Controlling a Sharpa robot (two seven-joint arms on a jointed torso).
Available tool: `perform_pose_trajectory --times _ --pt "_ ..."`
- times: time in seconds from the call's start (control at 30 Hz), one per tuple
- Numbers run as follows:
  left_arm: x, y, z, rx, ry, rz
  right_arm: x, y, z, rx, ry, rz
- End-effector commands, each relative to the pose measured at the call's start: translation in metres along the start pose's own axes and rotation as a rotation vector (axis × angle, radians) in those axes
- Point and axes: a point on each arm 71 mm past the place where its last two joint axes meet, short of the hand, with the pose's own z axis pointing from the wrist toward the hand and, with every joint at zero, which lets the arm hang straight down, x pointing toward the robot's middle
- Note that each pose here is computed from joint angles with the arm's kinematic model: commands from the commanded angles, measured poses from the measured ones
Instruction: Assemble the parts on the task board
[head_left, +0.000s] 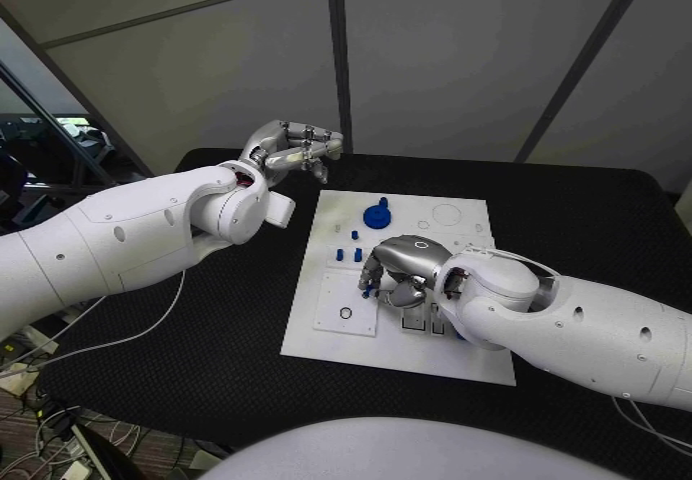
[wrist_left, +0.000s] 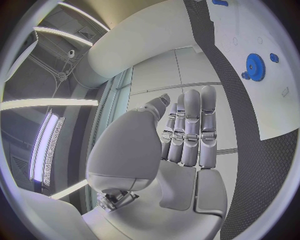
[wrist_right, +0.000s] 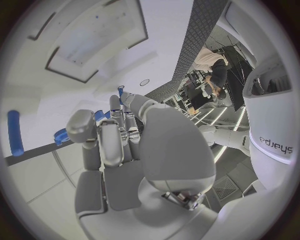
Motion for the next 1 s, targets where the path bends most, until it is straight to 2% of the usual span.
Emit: perform_pose_trajectory --times 0.03,0.43,0.77,1.0 --pt "0.0 -0.0014 0.0005 0.006 -0.003 -0.003 0.002 0.001 0.001 -0.008 0.02 -0.013" --pt "-0.0006 -0.0014 0.0004 0.005 -0.003 -0.002 0.005 0.001 0.004 0.0 0.026 -0.032" --pt "-0.0006 -0.0012 0.0004 0.003 -0.001 -0.003 0.015 0.006 0.004 -0.002 0.069 -0.07" --pt "-0.0003 -0.0008 0.0005 -0.003 0.002 -0.004 0.014 0.006 0.004 0.007 0.032 -0.07"
